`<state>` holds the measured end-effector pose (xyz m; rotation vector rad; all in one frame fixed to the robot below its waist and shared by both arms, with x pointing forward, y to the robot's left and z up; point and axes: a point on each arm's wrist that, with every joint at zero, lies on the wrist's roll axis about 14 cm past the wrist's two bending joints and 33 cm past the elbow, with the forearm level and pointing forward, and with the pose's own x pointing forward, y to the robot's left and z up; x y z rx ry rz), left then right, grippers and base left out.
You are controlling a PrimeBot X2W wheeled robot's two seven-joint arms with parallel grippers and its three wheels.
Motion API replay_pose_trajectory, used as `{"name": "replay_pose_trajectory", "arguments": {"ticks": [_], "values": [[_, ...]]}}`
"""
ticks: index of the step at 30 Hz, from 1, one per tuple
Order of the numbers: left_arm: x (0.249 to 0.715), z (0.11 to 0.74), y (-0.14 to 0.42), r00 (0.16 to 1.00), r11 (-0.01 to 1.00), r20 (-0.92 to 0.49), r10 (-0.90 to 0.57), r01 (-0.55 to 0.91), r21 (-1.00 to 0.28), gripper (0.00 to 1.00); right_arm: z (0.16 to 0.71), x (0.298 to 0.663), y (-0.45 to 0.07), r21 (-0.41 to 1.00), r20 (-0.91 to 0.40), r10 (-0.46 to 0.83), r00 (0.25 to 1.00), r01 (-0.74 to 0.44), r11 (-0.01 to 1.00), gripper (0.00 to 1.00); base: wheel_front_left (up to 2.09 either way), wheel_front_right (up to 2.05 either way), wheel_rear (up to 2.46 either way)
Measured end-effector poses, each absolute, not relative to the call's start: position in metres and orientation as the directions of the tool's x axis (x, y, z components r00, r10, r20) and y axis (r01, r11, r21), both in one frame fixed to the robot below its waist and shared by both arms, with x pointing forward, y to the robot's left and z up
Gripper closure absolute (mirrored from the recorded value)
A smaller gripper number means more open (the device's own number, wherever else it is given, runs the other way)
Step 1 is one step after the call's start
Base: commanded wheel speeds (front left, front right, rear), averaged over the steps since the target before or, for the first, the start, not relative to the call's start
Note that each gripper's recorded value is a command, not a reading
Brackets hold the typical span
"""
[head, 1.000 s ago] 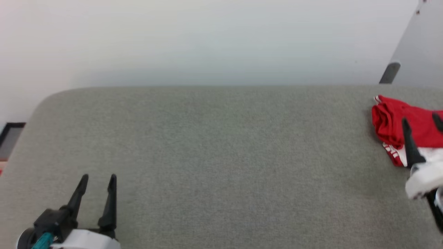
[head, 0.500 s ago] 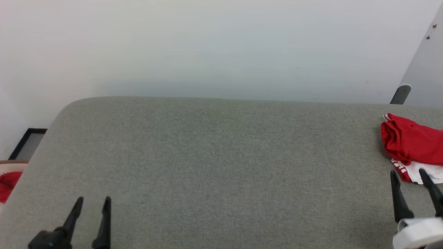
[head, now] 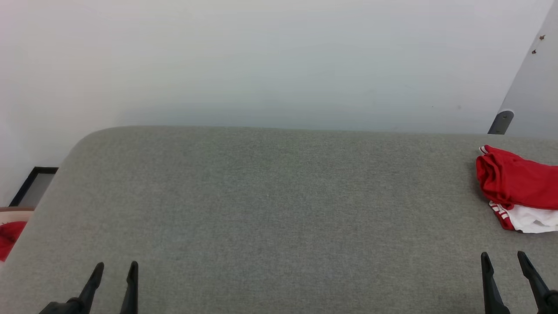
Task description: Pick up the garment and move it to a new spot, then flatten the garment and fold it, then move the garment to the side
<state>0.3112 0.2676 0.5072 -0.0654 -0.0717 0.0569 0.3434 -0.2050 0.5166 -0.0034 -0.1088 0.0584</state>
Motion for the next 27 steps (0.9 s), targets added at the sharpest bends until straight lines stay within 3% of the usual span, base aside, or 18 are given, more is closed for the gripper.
{"name": "replay_pose_trajectory", "arguments": {"ticks": [18, 19, 27], "values": [[0.314, 0.506, 0.262, 0.998, 0.998, 0.06, 0.027, -0.024, -0.052, 0.0, 0.517, 0.335, -0.202, -0.007, 0.114, 0.05, 0.992, -0.05, 0.999, 0.0, 0.0, 0.0, 0.0], [0.313, 0.501, 0.261, 0.998, 0.998, 0.048, 0.031, -0.028, -0.059, 1.0, 0.513, 0.335, -0.201, -0.003, 0.1, 0.05, 0.994, -0.05, 0.999, 1.0, 0.0, 0.0, 0.0], [0.306, 0.473, 0.251, 0.998, 0.985, -0.038, 0.047, -0.053, -0.164, 1.0, 0.49, 0.332, -0.202, 0.081, 0.021, 0.024, 1.0, -0.025, 0.996, 1.0, 0.0, 0.0, 0.0]]}}
